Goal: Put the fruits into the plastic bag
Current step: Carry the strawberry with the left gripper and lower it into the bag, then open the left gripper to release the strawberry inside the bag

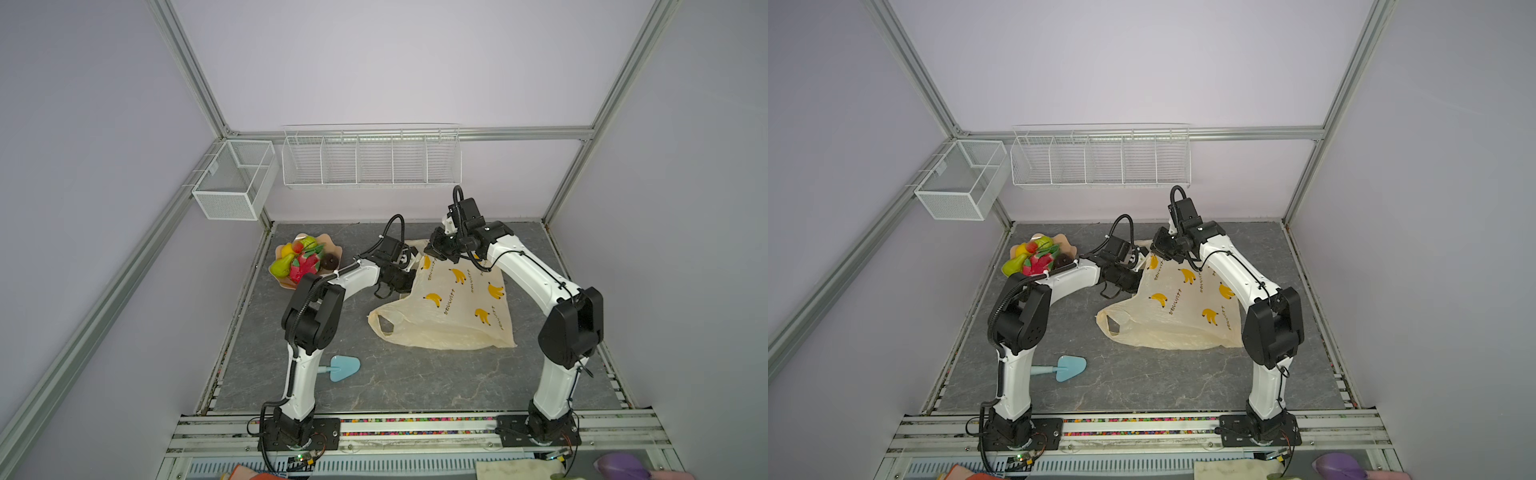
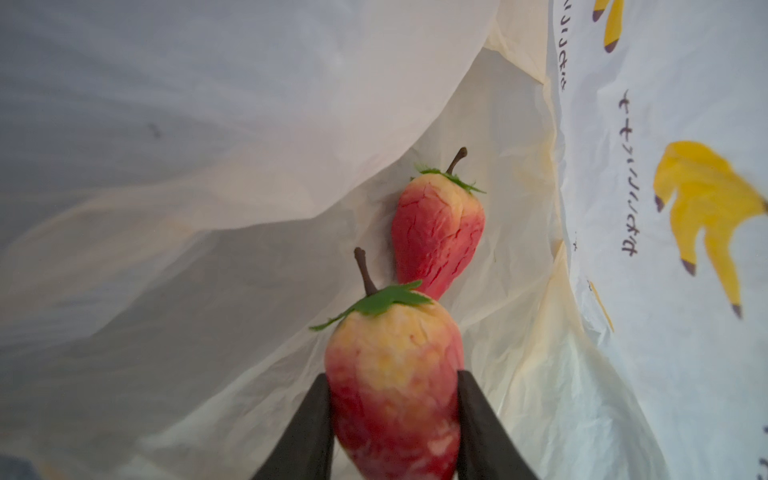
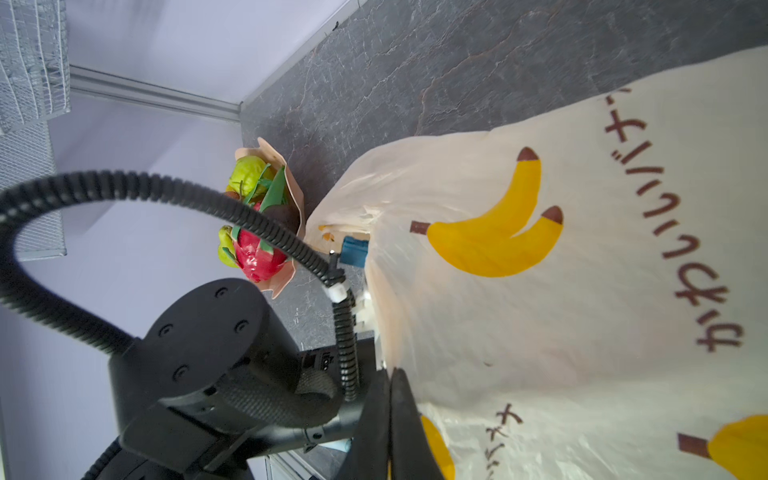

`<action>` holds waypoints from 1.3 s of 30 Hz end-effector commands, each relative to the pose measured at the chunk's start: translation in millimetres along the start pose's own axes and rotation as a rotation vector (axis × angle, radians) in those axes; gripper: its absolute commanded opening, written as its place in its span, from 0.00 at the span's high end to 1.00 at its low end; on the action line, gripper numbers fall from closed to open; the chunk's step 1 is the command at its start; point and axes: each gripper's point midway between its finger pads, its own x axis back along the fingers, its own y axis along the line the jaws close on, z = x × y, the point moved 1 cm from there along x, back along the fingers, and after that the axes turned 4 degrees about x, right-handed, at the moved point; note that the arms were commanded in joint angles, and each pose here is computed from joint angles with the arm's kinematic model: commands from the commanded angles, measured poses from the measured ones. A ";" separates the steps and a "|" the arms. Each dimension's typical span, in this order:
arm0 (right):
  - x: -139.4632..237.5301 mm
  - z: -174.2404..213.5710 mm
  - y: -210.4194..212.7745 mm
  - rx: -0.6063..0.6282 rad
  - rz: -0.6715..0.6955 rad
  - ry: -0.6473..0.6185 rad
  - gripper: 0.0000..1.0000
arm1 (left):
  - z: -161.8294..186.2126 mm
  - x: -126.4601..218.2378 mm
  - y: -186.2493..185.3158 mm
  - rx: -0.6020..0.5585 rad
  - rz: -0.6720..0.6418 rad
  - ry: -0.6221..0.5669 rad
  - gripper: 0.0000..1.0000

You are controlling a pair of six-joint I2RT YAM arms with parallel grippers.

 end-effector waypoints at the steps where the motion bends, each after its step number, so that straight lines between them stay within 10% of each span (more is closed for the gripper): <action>1: -3.2 3.6 6.0 -0.030 -0.040 0.008 0.93 | -14.5 -10.5 -10.2 0.031 0.054 -0.010 0.80; 8: -8.5 5.9 6.9 -0.046 -0.069 0.017 0.93 | -26.2 -34.4 -10.4 0.057 0.055 -0.003 0.72; 16: -4.8 1.7 2.6 -0.050 -0.066 0.012 0.93 | -28.7 -16.7 -13.8 0.051 -0.008 -0.043 0.26; 39: -7.1 8.1 -19.5 0.016 0.015 0.082 0.94 | -3.9 112.9 24.1 0.164 -0.312 -0.262 0.21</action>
